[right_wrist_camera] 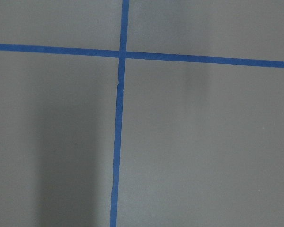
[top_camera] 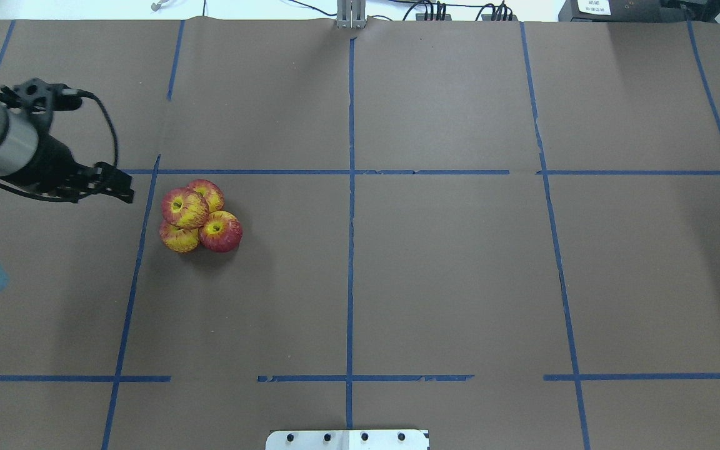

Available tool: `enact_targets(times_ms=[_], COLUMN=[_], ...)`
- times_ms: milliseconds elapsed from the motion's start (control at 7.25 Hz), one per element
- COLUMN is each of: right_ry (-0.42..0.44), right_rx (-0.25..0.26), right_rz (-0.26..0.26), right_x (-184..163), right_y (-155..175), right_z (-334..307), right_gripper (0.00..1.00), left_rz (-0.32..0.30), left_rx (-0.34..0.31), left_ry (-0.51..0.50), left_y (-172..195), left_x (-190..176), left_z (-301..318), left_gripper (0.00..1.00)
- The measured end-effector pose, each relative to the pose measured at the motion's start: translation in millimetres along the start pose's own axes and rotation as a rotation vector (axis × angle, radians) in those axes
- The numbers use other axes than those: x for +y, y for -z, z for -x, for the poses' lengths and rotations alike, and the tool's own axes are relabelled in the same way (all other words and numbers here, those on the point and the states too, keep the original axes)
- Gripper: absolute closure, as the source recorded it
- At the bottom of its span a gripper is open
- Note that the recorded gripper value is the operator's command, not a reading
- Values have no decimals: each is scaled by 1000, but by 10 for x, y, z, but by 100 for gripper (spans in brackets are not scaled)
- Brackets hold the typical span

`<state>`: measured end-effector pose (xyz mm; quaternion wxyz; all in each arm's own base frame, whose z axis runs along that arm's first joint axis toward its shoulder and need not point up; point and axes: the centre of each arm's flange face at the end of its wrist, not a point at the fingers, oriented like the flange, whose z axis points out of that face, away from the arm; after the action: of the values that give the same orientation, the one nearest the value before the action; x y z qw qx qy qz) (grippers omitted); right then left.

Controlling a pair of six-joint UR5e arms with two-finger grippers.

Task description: Stack apples

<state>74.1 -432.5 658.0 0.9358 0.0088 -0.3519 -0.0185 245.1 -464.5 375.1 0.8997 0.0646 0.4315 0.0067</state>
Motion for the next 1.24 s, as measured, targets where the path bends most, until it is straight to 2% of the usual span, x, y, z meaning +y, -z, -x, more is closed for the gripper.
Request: enact_targets(times_ms=[276, 552, 690, 966, 1241], right_ry=[0, -1, 0, 0, 0], right_rx=[0, 0, 0, 0, 0], right_rz=[0, 0, 0, 0, 0], right_x=[0, 0, 0, 0, 0], right_y=[0, 0, 0, 0, 0], right_z=[1, 0, 0, 0, 1], right_gripper=[0, 0, 0, 0, 0], left_rz=[-36, -20, -1, 57, 63], left_rx=[-93, -185, -200, -167, -164], left_ry=[-98, -245, -263, -236, -197], left_y=[355, 609, 698, 836, 999], left_x=[70, 284, 335, 328, 273], left_z=[1088, 2161, 2584, 3274, 3739], left_gripper=[0, 1, 2, 2, 0])
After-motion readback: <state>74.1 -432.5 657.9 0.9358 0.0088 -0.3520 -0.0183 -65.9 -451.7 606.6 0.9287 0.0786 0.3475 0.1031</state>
